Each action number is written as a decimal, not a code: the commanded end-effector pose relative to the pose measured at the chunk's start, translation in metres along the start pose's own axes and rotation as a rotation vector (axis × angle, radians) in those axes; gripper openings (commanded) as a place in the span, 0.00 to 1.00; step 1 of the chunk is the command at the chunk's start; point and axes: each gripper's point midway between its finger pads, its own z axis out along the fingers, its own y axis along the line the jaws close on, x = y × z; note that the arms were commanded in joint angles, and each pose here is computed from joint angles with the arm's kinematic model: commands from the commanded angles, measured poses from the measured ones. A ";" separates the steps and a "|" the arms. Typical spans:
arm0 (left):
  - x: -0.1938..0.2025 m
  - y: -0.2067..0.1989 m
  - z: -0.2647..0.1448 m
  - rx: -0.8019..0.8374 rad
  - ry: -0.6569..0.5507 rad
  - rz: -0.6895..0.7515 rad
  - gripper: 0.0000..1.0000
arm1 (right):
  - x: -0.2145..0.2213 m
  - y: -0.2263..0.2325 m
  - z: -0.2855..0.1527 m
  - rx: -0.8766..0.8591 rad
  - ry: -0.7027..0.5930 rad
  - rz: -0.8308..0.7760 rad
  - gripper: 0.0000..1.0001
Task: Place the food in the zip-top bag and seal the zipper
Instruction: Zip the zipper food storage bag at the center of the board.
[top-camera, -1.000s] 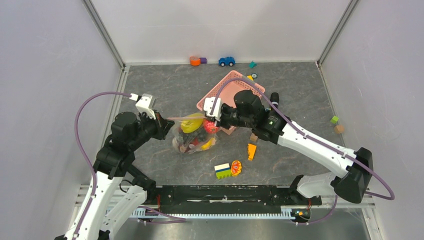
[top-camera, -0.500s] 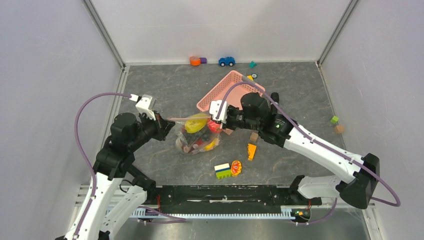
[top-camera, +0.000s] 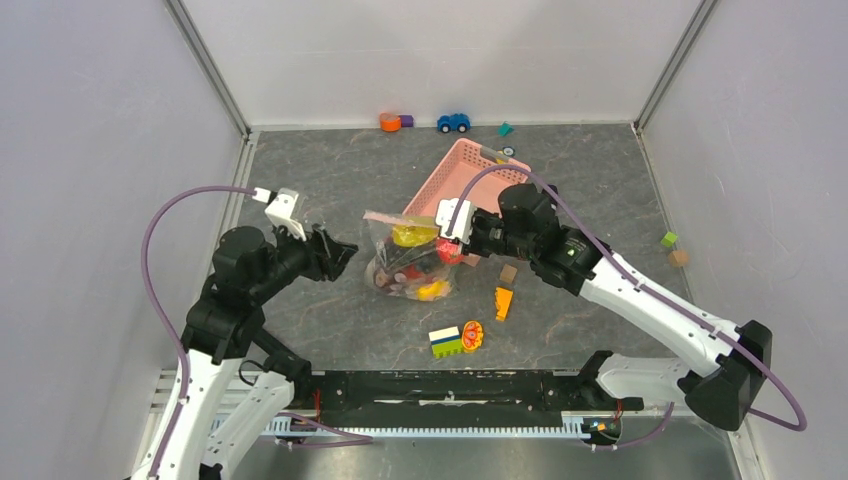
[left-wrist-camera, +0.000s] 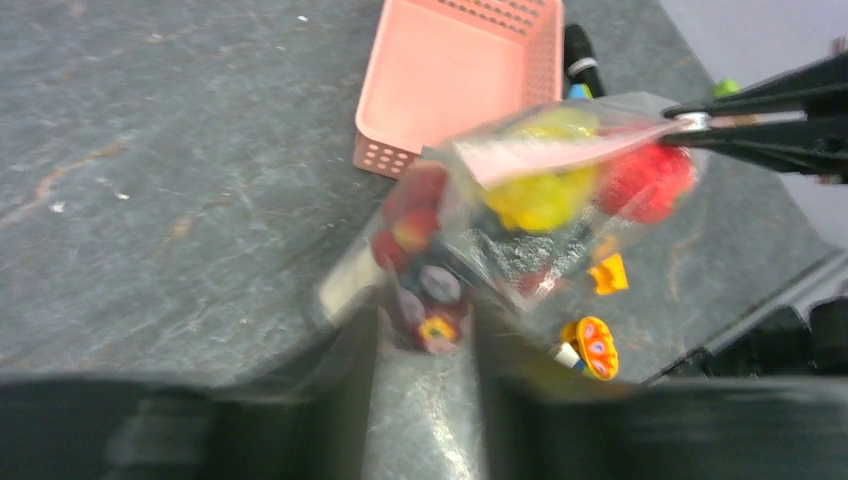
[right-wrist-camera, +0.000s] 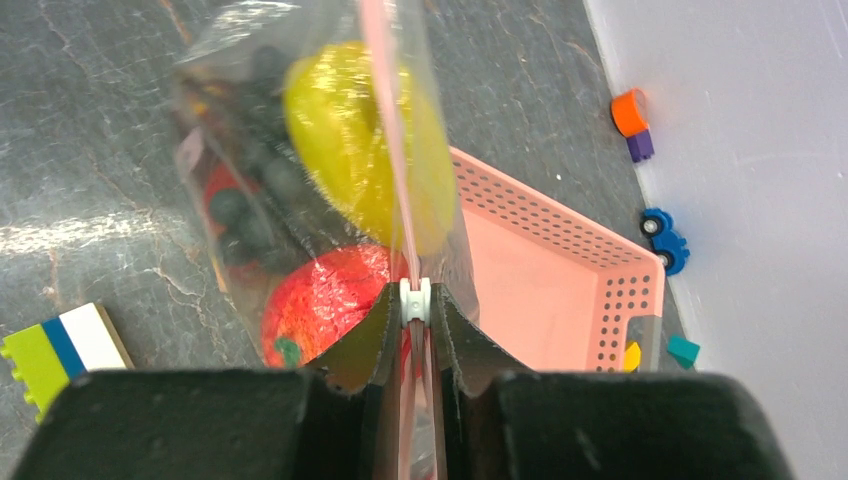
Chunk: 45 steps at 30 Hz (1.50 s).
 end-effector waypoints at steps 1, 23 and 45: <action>-0.027 -0.044 -0.012 0.224 -0.033 0.074 0.84 | -0.019 0.005 0.004 -0.069 -0.063 -0.032 0.00; -0.021 -0.148 0.033 0.584 0.307 0.264 1.00 | -0.064 0.041 -0.004 -0.278 -0.307 -0.022 0.00; 0.044 -0.116 0.062 0.431 0.483 0.333 0.45 | -0.047 0.018 -0.003 -0.221 -0.247 0.031 0.00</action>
